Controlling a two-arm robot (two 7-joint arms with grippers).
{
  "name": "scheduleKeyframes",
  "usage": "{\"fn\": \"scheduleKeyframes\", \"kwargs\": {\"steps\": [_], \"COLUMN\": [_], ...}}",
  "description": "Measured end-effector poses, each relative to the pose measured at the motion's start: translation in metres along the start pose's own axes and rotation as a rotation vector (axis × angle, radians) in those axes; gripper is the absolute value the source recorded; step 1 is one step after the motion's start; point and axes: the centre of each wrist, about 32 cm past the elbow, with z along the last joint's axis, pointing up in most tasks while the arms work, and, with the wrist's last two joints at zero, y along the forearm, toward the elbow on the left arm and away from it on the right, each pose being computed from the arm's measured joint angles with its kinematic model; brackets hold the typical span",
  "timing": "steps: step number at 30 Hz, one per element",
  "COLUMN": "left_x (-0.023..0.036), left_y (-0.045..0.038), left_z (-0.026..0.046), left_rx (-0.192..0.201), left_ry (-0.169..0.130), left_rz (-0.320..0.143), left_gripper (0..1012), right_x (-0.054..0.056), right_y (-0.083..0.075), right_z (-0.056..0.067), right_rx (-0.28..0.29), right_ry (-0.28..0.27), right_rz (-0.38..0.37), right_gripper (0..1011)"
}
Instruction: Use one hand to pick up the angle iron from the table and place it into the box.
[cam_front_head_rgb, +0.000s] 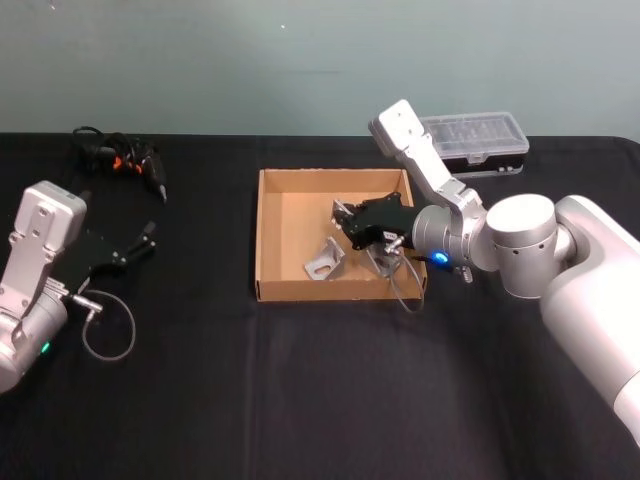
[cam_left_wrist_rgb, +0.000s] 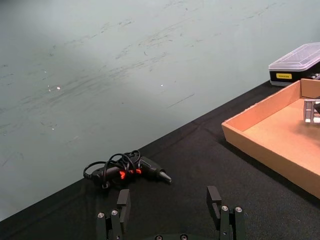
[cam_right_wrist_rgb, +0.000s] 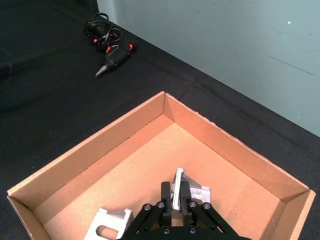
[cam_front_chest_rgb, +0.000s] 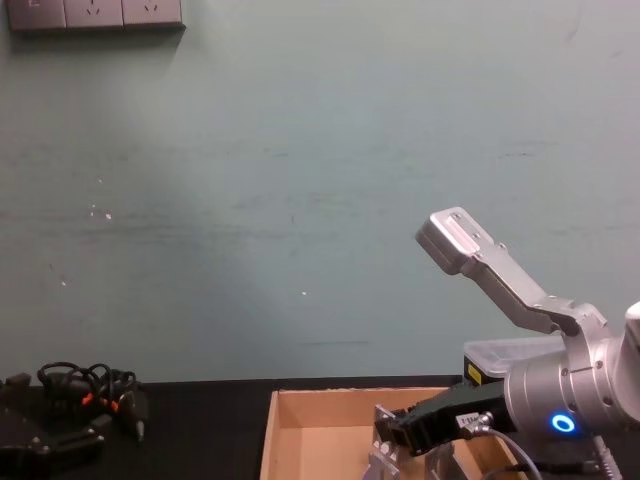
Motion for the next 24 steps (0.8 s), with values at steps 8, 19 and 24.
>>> {"fn": "scheduleKeyframes", "kwargs": {"steps": [8, 19, 24], "left_x": [0.0, 0.0, 0.0], "left_y": [0.0, 0.0, 0.0], "left_z": [0.0, 0.0, 0.0], "left_rx": [0.0, 0.0, 0.0], "left_ry": [0.0, 0.0, 0.0], "left_rz": [0.0, 0.0, 0.0], "left_gripper": [1000, 1000, 1000], "right_x": [-0.001, -0.004, -0.009], "right_y": [-0.001, -0.013, -0.026], "right_z": [-0.002, -0.005, -0.008], "right_rx": [0.001, 0.084, 0.154], "right_ry": [0.001, -0.012, -0.038], "right_rz": [-0.002, -0.062, -0.087], "right_gripper": [324, 664, 817]}}
